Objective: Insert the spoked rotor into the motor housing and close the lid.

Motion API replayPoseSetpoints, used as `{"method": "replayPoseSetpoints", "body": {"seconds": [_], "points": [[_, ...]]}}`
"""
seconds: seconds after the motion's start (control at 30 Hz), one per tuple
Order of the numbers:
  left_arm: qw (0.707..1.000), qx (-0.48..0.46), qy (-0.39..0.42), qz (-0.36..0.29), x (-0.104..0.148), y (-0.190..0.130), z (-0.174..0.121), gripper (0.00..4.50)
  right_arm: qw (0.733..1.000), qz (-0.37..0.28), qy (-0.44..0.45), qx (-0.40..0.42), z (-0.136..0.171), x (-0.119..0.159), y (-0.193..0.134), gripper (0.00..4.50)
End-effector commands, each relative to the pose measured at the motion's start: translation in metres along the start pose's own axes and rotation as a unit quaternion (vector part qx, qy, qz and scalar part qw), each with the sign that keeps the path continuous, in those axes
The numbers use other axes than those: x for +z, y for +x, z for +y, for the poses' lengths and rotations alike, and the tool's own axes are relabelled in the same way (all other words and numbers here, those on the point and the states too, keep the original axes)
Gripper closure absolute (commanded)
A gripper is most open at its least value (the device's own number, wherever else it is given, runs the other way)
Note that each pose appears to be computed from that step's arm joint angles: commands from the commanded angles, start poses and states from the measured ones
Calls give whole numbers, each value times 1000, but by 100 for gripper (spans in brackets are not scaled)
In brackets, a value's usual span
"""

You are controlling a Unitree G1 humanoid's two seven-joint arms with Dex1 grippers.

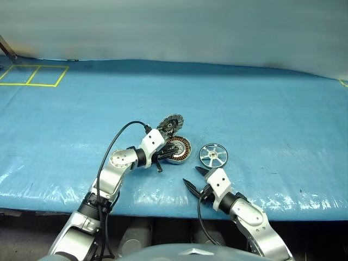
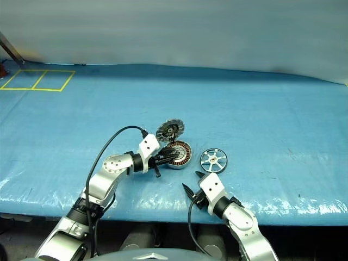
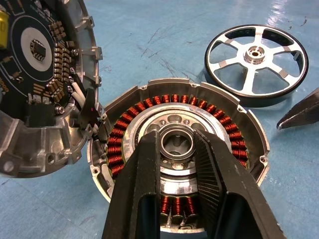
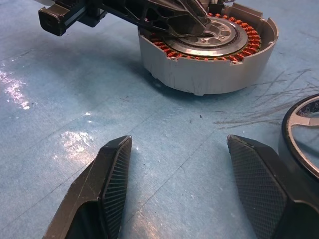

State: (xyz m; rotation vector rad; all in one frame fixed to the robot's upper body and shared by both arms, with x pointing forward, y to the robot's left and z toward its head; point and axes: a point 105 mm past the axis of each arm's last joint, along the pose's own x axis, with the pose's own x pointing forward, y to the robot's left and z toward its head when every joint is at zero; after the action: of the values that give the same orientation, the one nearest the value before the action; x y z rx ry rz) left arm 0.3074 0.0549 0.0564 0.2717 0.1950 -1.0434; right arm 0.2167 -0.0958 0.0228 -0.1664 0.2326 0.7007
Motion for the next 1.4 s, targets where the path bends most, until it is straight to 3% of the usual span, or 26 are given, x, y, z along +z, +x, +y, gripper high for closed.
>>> {"method": "replayPoseSetpoints", "body": {"seconds": [0.03,0.23,0.77,1.4], "points": [[999,-8,15,-27,19,-3,0,386,1000,-20,-8,-1,0,12,-1,124],[999,-16,18,-34,24,-2,-2,386,1000,-18,-8,0,0,11,0,124],[999,0,19,25,-2,7,1,386,1000,-12,-8,-3,1,11,-1,124],[1000,7,-10,20,-2,1,5,386,1000,-7,-13,0,2,10,0,124]]}}
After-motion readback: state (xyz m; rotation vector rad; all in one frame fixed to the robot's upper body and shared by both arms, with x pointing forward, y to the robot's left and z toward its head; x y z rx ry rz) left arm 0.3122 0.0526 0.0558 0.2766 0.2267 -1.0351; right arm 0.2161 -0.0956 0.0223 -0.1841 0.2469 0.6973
